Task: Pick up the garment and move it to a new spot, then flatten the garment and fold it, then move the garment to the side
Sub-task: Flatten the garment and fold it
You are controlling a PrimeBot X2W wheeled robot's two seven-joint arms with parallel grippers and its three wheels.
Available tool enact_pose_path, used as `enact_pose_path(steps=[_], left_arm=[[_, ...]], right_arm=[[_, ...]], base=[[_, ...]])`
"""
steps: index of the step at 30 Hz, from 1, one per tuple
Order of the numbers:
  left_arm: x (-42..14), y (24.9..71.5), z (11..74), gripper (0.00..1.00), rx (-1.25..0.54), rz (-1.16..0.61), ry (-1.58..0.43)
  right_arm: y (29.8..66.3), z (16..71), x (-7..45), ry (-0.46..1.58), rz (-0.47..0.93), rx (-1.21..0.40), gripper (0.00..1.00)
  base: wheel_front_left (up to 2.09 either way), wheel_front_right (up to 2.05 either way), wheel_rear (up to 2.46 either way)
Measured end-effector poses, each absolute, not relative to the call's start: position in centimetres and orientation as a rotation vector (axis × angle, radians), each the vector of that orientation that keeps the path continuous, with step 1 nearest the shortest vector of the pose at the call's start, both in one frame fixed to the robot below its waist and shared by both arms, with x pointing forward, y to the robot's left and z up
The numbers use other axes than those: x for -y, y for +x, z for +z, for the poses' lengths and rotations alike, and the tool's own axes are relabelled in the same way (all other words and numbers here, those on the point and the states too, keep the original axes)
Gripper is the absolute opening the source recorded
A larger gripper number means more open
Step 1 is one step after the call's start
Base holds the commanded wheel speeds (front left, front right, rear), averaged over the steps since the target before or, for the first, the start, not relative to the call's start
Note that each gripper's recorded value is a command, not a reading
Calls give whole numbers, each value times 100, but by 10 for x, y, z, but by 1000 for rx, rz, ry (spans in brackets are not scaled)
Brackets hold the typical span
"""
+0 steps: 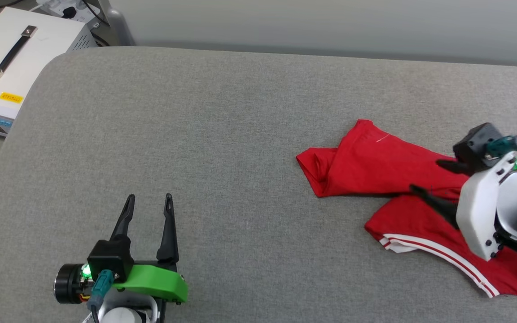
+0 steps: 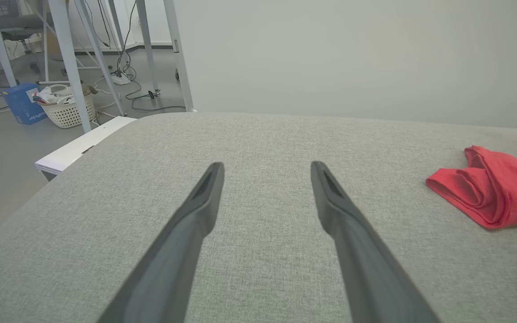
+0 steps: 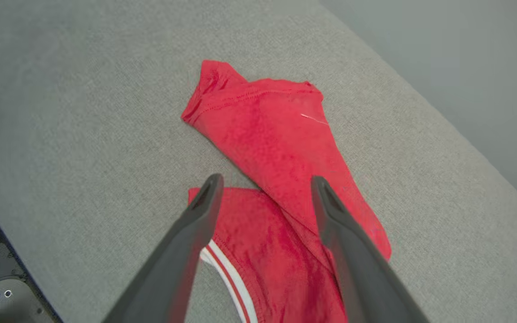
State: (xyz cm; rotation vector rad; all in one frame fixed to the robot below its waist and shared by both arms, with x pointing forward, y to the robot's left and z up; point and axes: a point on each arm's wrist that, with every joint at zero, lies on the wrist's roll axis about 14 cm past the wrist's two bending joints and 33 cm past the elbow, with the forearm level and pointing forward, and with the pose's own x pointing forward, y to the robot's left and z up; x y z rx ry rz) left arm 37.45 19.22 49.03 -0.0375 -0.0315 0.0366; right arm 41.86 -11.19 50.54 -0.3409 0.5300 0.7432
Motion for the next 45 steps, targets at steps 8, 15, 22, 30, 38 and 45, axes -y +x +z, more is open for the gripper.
enact_pose_path(steps=[8, 15, 22, 30, 38, 45], left_arm=[[-191, 389, 485, 100, 21, 40, -46], [-194, 398, 474, 100, -9, 53, -45], [-200, 396, 472, 100, -16, 74, -43], [-194, 390, 484, 100, 17, 57, -52], [-194, 387, 494, 100, 43, 50, -50], [-204, 384, 485, 100, 16, 84, -43]], right_arm=[[386, 426, 98, -437, 884, -912, 100], [379, 363, 105, -453, 882, -1065, 100], [394, 367, 89, -403, 906, -944, 0], [435, 449, 60, -226, 878, -576, 0], [439, 522, -3, -58, 992, -325, 0], [435, 562, -80, 108, 1131, -148, 0]], base=[[0, 0, 0], [0, 0, 0], [0, 0, 0], [0, 0, 0], [0, 0, 0], [0, 0, 0]])
